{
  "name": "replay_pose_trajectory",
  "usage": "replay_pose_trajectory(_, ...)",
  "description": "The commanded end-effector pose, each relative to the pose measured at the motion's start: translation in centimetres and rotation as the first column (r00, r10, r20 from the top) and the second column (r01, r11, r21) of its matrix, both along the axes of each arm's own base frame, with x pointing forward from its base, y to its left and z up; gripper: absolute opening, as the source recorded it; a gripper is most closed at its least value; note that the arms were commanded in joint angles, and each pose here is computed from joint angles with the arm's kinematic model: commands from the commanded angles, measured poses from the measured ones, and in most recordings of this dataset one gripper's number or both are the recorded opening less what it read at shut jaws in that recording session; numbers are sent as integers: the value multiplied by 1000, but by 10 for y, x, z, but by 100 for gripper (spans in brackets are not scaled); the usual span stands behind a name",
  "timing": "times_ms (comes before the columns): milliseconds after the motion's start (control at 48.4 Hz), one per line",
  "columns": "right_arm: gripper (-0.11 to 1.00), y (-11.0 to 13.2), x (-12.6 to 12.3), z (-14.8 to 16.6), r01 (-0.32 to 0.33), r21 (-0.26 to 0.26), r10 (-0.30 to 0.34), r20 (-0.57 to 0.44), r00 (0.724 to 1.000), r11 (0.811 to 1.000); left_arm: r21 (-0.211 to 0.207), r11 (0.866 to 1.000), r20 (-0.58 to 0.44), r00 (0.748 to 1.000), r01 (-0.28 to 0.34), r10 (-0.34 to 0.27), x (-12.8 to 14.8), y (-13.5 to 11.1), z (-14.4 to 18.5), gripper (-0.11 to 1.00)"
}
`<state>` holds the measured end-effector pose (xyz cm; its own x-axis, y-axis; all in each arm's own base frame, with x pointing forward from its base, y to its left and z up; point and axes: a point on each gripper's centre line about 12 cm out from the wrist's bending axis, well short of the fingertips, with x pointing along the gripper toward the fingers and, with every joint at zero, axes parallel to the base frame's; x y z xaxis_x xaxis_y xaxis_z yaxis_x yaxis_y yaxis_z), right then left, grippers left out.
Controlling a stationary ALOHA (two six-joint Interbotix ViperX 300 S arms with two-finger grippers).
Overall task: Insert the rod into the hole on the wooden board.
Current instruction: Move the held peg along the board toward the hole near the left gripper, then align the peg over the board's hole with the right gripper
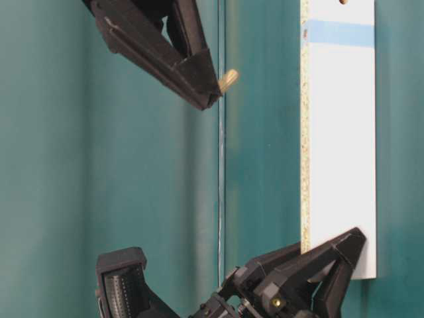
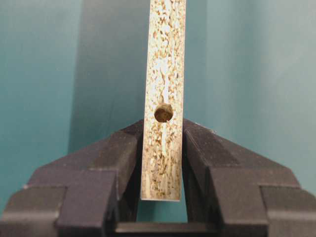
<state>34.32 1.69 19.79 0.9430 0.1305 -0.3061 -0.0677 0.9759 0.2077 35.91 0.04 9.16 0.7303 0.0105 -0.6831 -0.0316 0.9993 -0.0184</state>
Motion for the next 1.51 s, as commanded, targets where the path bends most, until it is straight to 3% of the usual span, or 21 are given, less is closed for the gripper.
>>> replay_pose_trajectory(0,9,-8,-4,13,17,-8,-16,70,997,1000,15,1000,24,1000,16,-17,2,-1,6,32)
replay_pose_trajectory(186,9,-23,-24,10,70,-10,-68,137,988,997,27,999,15,1000,26,-27,0,-1,4,32)
replay_pose_trajectory(496,9,-36,-57,-12,196,0,-187,294,937,981,36,999,-6,999,35,-35,-7,-1,-1,32)
replay_pose_trajectory(806,9,-26,-53,-37,166,0,-160,273,949,986,39,999,-4,999,39,-38,-6,-1,-1,32)
replay_pose_trajectory(1489,9,-26,-48,-66,172,-1,-166,243,956,985,38,999,2,999,37,-37,-4,-1,1,32)
